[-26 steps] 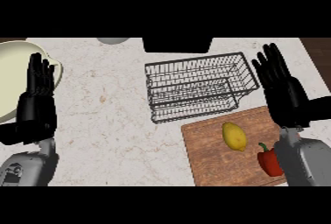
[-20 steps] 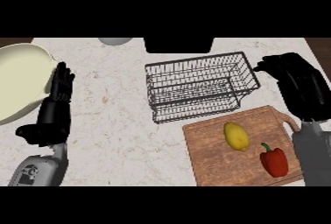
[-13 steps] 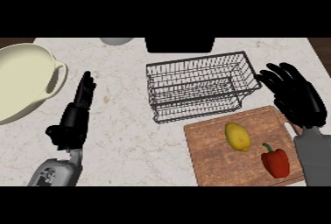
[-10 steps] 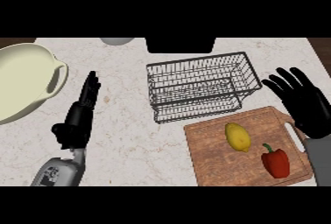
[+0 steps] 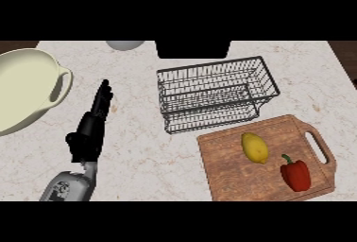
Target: Pick the lemon from the cutting board and place it in the tiered basket
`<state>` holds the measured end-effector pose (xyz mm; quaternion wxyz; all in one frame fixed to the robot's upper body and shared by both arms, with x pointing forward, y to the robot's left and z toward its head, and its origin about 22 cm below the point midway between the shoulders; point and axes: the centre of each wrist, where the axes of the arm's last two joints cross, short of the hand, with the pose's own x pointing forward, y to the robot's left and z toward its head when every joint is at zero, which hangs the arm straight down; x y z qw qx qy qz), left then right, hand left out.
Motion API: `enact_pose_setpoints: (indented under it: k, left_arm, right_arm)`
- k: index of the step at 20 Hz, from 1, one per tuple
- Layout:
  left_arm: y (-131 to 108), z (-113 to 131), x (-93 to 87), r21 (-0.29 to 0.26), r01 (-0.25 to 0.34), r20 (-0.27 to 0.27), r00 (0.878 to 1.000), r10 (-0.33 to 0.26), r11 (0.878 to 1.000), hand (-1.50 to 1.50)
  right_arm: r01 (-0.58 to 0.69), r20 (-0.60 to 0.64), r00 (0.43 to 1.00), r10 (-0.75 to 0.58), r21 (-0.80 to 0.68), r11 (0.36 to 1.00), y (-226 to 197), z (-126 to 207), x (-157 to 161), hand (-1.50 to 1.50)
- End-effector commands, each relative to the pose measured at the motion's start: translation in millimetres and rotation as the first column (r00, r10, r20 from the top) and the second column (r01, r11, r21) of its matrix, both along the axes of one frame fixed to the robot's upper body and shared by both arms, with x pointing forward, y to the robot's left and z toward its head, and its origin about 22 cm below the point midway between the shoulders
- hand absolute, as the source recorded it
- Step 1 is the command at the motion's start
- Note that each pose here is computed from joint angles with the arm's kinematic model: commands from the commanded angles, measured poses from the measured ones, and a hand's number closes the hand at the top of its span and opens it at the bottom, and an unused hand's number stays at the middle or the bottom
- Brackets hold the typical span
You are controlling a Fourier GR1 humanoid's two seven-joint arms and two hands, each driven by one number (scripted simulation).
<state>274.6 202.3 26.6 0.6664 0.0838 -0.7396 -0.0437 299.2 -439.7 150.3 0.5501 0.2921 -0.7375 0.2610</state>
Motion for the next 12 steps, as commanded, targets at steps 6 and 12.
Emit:
enact_pose_setpoints:
  k: [6, 12]
  left_arm:
    - [-4, -1, -4.7, -0.013, 0.009, -0.006, 1.000, -0.009, 1.000, 0.00]
    - [4, 11, -0.3, 0.007, 0.006, -0.006, 1.000, -0.006, 1.000, 0.00]
  right_arm:
    - [0.057, 0.324, 0.928, 0.184, -0.611, 0.789, 40, 139, -32, -1.50]
    - [0.118, 0.364, 0.899, 0.243, -0.736, 0.667, 97, 118, -52, -1.50]
